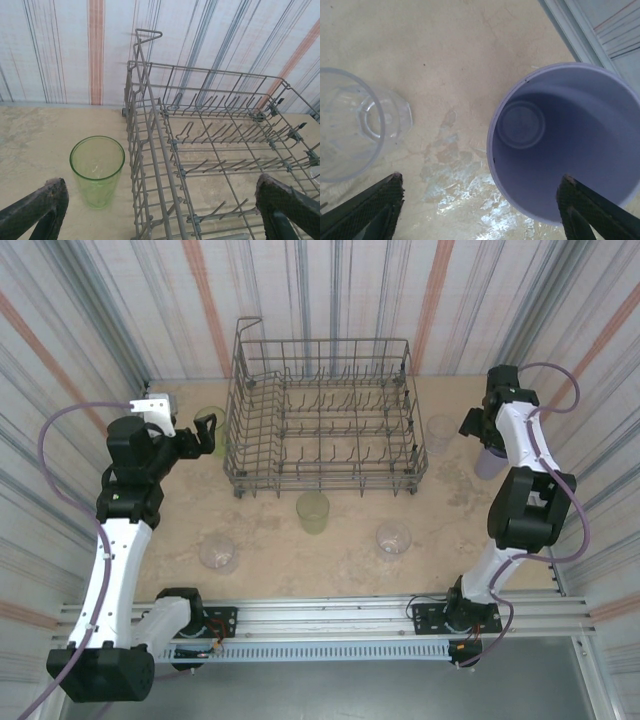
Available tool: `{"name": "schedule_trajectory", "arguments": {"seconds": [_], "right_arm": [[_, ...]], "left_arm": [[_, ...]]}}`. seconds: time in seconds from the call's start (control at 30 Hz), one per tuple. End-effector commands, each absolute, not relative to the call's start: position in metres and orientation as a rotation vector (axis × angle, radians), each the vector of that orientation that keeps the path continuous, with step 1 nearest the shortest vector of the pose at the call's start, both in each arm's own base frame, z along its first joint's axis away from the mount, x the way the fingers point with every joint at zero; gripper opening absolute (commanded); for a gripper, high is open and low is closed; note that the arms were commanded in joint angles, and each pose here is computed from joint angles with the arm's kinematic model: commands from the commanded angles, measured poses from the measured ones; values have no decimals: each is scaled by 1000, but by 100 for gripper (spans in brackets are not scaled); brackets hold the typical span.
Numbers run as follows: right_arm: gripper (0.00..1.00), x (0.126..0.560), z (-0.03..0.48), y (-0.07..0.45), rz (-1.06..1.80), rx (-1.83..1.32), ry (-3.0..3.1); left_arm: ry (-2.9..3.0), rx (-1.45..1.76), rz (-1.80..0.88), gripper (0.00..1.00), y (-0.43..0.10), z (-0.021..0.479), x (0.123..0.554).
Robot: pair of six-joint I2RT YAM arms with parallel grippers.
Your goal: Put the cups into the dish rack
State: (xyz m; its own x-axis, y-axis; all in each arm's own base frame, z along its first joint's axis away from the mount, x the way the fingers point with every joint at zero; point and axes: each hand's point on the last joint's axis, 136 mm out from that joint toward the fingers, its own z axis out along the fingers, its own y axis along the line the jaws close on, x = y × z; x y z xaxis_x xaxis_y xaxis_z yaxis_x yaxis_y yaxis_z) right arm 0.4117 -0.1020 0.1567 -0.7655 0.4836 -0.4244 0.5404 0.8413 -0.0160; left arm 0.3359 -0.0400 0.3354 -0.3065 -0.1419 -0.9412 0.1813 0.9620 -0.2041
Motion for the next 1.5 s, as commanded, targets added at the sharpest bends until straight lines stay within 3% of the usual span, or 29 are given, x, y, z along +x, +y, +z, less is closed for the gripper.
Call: {"name": "schedule_trajectory", "arguments": {"seconds": [0.0, 0.27, 0.4, 0.6, 0.8, 1.03, 1.3, 1.47], "right_arm": [[77, 410, 158, -108, -203, 802, 2622], [57, 411, 145, -116, -177, 823, 2659], [54, 413, 141, -116, -162, 822, 2670], [41, 417, 135, -116, -143, 820, 2688], [23, 416, 127, -114, -128, 831, 2704], [18, 413, 123, -114, -126, 845, 2709], [0, 409, 124, -115, -124, 858, 2702], [0, 408, 137, -113, -91, 856, 2666]], "left_arm": [[1845, 44, -323, 99, -41, 337, 333], [1841, 56, -346, 99, -46, 338, 332], [1836, 57, -345, 99, -46, 340, 331], [1837, 55, -344, 99, -46, 339, 331], [1838, 52, -338, 99, -45, 339, 331], [1840, 54, -333, 99, -44, 339, 331], [1872, 8, -279, 99, -35, 332, 334], [1897, -39, -237, 99, -27, 327, 337]]}}
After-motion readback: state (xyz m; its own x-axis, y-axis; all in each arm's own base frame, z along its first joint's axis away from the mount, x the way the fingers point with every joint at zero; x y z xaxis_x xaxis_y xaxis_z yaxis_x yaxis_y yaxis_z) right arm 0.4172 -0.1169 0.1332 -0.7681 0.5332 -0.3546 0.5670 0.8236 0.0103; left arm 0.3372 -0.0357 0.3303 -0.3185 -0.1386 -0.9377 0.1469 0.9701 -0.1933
